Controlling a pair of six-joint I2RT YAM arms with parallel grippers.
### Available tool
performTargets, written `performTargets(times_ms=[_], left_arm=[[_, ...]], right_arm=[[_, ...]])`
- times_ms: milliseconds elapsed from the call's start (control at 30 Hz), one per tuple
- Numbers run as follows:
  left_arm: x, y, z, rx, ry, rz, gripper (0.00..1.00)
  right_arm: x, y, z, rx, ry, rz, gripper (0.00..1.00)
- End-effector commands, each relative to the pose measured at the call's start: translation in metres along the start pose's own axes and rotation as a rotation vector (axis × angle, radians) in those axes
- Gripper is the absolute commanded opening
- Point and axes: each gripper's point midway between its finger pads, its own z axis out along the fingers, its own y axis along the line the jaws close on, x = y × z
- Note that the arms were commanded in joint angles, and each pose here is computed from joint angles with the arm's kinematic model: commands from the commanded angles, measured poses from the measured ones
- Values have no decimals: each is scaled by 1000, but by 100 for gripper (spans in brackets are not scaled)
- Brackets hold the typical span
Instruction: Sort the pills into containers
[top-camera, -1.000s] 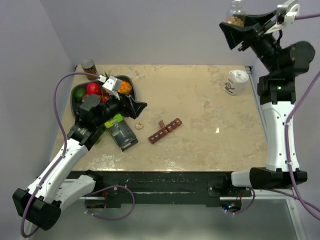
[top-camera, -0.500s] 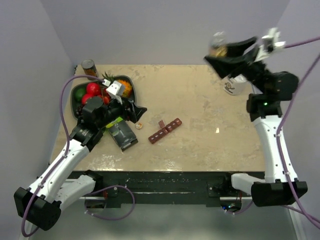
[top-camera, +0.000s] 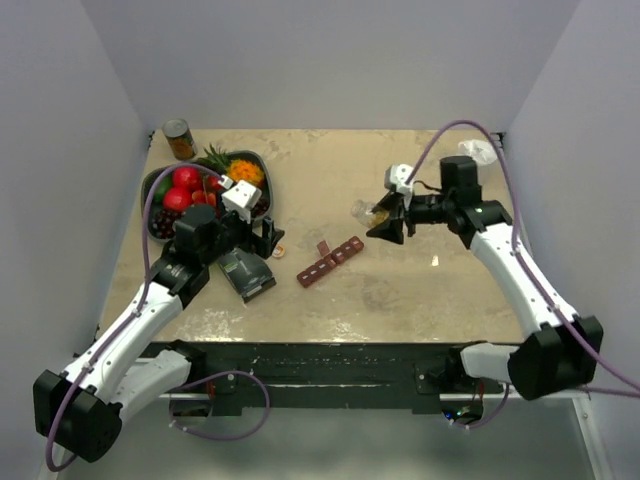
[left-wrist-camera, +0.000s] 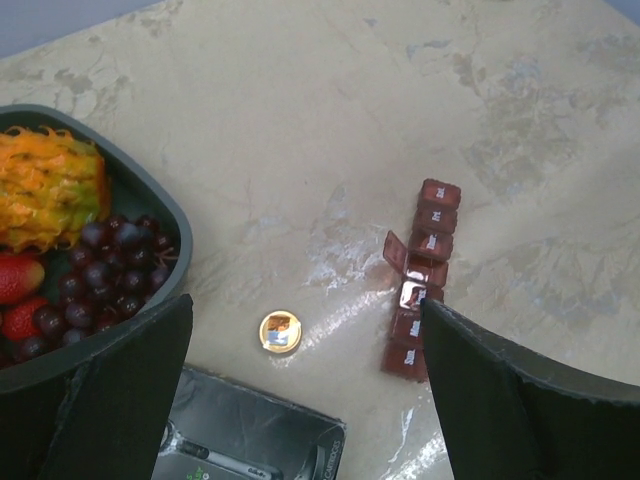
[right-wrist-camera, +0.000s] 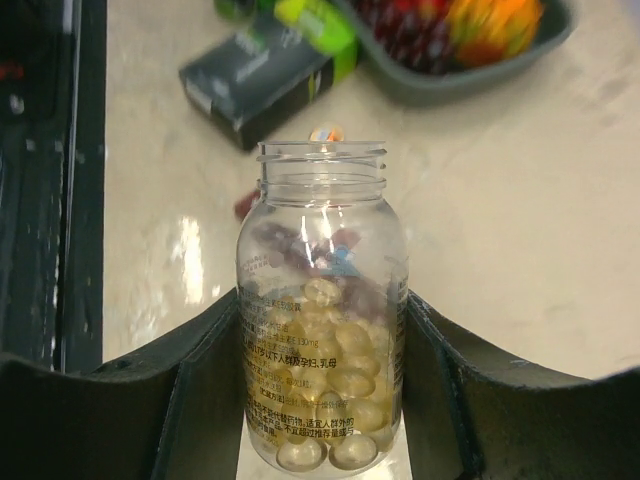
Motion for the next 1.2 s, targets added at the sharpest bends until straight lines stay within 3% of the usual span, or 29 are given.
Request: performTargets(times_ms=[0, 300, 533, 1167], left_arm=[[3, 14, -4, -66, -26, 54, 100], [5, 45, -20, -250, -33, 103, 99], [0, 62, -32, -355, -55, 110, 99], [0, 58, -32, -336, -60, 112, 99]], right_arm=[[77, 18, 12, -136, 281, -67, 4], [143, 20, 55, -245, 482, -43, 4], [160, -1, 75, -178, 546, -54, 4], [193, -9, 89, -160, 674, -68, 4]])
